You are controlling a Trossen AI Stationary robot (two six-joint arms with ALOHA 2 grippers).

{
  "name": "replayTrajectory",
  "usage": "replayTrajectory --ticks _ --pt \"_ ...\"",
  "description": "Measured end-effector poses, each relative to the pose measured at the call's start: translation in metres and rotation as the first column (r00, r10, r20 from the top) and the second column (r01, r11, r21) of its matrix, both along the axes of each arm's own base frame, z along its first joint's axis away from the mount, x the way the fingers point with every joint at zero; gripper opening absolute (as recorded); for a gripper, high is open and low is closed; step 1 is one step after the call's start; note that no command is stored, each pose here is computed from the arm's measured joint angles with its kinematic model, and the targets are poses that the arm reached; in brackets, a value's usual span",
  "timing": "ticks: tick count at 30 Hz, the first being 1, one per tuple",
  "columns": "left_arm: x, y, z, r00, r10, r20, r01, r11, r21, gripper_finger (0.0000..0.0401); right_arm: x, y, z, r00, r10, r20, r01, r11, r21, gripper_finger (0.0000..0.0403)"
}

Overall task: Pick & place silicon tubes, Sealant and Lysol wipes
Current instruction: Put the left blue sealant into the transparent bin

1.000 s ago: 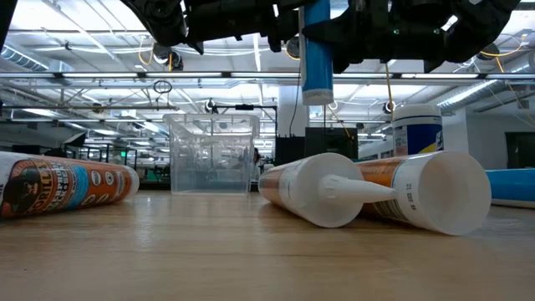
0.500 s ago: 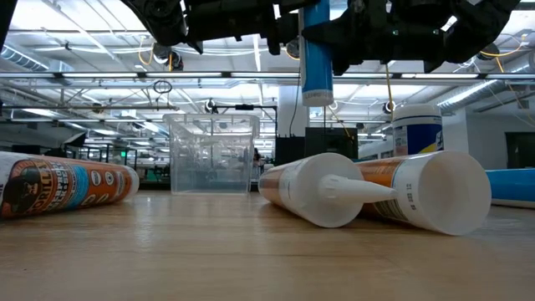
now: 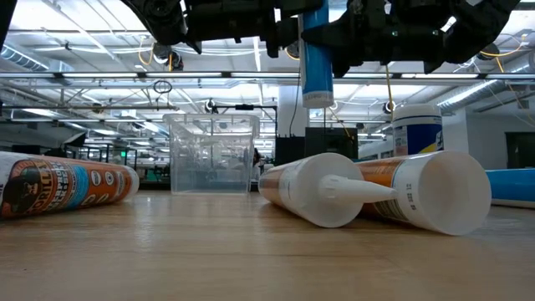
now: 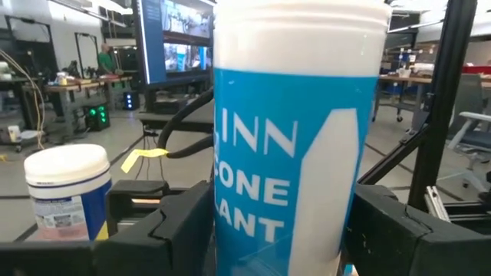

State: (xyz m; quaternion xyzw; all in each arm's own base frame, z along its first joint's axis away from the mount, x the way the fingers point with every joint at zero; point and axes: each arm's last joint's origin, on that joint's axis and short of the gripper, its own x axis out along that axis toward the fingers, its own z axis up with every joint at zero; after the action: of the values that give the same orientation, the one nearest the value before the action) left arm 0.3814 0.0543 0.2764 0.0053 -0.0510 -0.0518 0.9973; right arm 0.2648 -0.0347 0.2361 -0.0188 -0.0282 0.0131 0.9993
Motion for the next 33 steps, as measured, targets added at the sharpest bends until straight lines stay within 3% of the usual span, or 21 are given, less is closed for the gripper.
replayTrajectory --ticks 10,20,33 --pt "0.000 -0.002 0.000 1.000 0.005 0.009 -0.005 0.996 0.086 0.0216 0.000 0.000 -0.001 1.000 0.002 -0.013 -0.002 1.000 -0.016 0.0202" --pt "0.001 -0.002 -0.004 1.000 0.011 -0.023 -0.009 0.993 0.117 0.0216 0.000 0.000 -0.002 1.000 0.006 -0.019 -0.006 1.000 -0.004 0.0276" --pt "-0.012 -0.004 0.012 0.998 0.016 -0.053 -0.006 0.986 0.169 0.0216 -0.016 0.001 0.007 0.996 -0.002 -0.093 0.002 1.000 -0.007 0.0269"
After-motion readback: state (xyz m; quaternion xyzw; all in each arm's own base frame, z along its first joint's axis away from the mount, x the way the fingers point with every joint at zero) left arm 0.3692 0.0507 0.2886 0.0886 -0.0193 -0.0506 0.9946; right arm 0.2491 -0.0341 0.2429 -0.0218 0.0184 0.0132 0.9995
